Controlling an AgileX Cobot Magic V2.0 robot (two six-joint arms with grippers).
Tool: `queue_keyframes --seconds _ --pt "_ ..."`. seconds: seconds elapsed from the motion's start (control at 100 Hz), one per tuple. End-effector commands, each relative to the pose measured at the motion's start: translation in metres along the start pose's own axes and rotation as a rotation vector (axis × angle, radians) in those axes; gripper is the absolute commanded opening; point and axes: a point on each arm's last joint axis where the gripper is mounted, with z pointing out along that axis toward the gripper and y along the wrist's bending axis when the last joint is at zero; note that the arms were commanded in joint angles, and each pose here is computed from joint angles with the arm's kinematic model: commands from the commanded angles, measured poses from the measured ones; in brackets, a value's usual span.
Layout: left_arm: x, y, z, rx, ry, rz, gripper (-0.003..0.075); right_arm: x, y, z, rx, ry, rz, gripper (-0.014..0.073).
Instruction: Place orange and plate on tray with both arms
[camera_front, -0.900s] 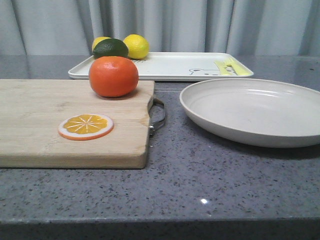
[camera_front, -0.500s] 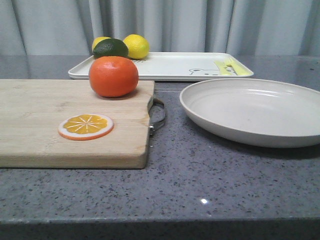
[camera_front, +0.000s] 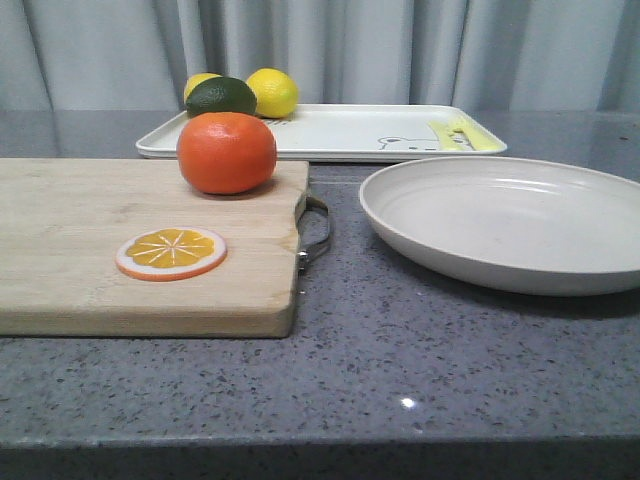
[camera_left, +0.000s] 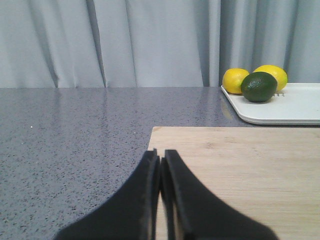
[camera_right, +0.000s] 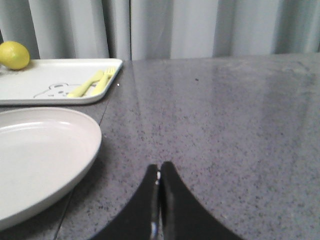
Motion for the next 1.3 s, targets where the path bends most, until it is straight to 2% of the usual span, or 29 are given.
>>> queue_keyframes --seconds 0.0,0.14,0.32,0.61,0.75,0.93,1.29 --pt "-0.007 0.0 -0.003 0.001 -0.104 -0.014 -0.002 -0.021 0.003 -0.003 -0.027 -0.173 -0.011 -0.0076" --pt "-0.015 0.0 -0.004 0.0 -0.166 -0.044 -0.002 -0.026 0.004 -0.005 -0.038 -0.229 -0.012 -0.0076" --pt "-0.034 -0.001 -0.005 0.005 -0.174 -0.049 -0.002 -0.03 0.004 -0.004 -0.034 -0.215 -0.013 -0.0073" --pt "-0.073 -0.004 0.01 0.005 -0.127 -0.049 -0.002 -0.071 0.006 0.005 0.009 -0.026 -0.011 -0.0064" --pt "-0.087 -0.005 0.022 0.001 -0.094 -0.049 -0.002 -0.094 0.008 0.015 0.015 0.007 -0.01 -0.0064" --pt "-0.093 -0.005 0.035 -0.004 -0.073 -0.049 -0.002 -0.114 0.01 0.028 0.014 0.009 -0.01 -0.0064" --pt "-0.097 -0.004 0.035 -0.007 -0.119 -0.049 -0.002 -0.114 0.01 0.029 0.011 -0.001 -0.011 -0.0064"
